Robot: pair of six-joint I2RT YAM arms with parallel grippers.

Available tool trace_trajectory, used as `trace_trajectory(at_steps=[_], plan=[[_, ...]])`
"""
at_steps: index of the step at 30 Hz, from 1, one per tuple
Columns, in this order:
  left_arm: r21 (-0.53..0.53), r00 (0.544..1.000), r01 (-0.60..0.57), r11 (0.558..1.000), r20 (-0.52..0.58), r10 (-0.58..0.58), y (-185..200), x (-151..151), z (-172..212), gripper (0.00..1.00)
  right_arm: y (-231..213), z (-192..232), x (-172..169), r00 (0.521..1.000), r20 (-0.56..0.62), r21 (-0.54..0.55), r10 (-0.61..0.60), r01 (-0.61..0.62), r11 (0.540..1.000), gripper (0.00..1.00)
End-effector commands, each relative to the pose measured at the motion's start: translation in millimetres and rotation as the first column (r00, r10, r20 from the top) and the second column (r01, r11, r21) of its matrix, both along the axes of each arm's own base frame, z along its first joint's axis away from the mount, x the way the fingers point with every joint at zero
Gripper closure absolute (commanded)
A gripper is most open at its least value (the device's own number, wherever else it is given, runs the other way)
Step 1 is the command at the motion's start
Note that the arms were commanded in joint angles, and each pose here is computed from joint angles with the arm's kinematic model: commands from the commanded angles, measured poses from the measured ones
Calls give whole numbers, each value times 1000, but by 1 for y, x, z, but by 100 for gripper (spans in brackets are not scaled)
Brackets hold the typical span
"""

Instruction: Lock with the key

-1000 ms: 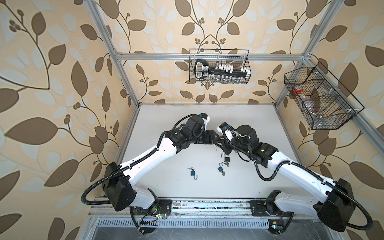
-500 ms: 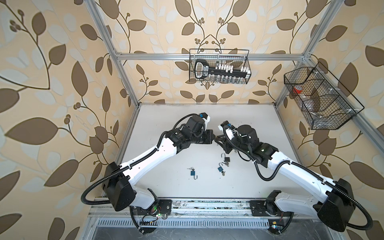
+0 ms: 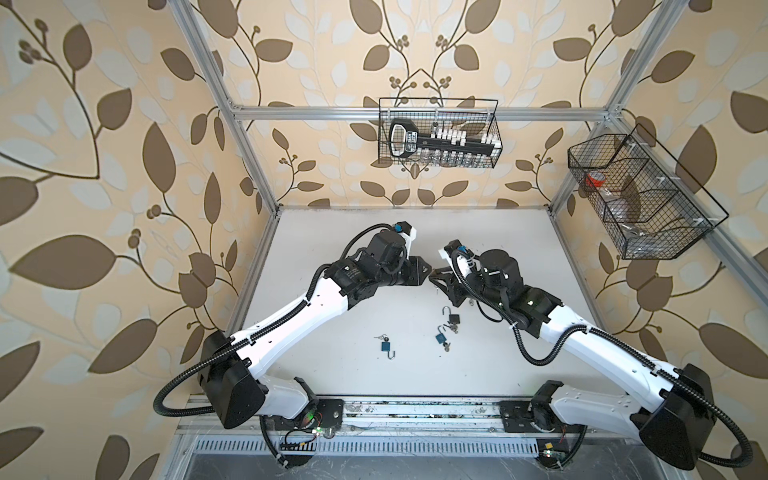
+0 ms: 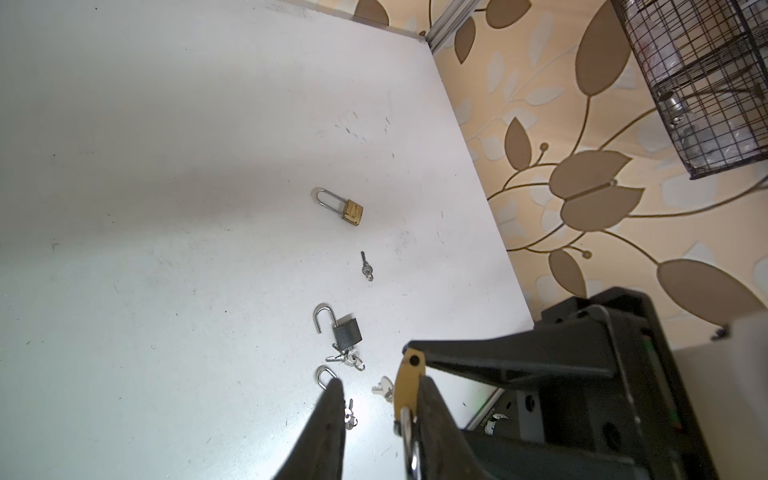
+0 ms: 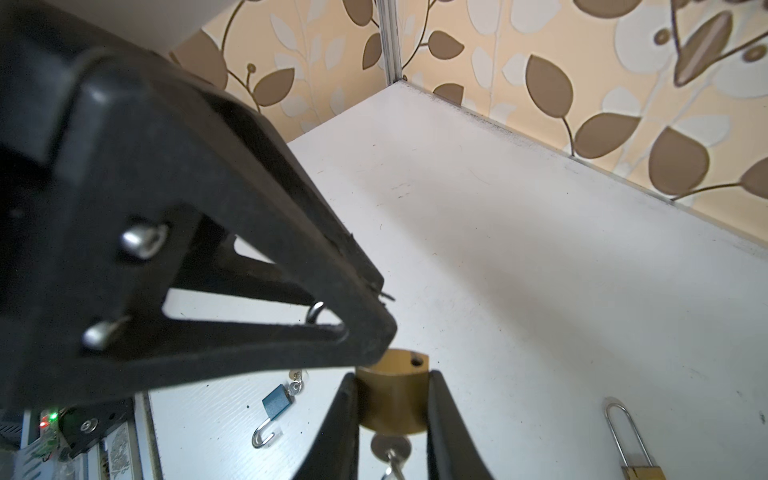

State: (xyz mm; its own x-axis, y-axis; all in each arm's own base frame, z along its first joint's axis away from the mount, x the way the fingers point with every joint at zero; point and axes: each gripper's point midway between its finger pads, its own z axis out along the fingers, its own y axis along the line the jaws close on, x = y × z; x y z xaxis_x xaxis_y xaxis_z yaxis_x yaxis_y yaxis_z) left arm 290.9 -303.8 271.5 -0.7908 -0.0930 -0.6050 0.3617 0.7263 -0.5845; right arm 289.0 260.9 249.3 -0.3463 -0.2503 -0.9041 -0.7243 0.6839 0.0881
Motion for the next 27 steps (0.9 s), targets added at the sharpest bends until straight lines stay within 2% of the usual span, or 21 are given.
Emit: trace_trajectory(at_steps=[1,8,14,18,23,27], plan=[[-26,998,-11,1000,61,12,2,3,19,74,6,6,-7,999,11,30,40,-40,999,100],[-29,998,-6,1000,58,8,1,3,19,86,5,6,-9,999,10,33,44,-44,998,100],[-30,999,1,1000,51,0,0,2,16,100,4,8,-9,999,16,37,39,-39,999,100],[-33,998,9,999,65,-7,0,1,22,100,4,12,-9,999,27,47,40,-41,998,100],[-64,994,9,998,106,-2,8,0,39,100,5,36,-8,994,103,104,33,-43,994,74],[-121,993,15,993,119,0,19,5,54,100,-2,49,1,987,157,146,-39,16,989,63]])
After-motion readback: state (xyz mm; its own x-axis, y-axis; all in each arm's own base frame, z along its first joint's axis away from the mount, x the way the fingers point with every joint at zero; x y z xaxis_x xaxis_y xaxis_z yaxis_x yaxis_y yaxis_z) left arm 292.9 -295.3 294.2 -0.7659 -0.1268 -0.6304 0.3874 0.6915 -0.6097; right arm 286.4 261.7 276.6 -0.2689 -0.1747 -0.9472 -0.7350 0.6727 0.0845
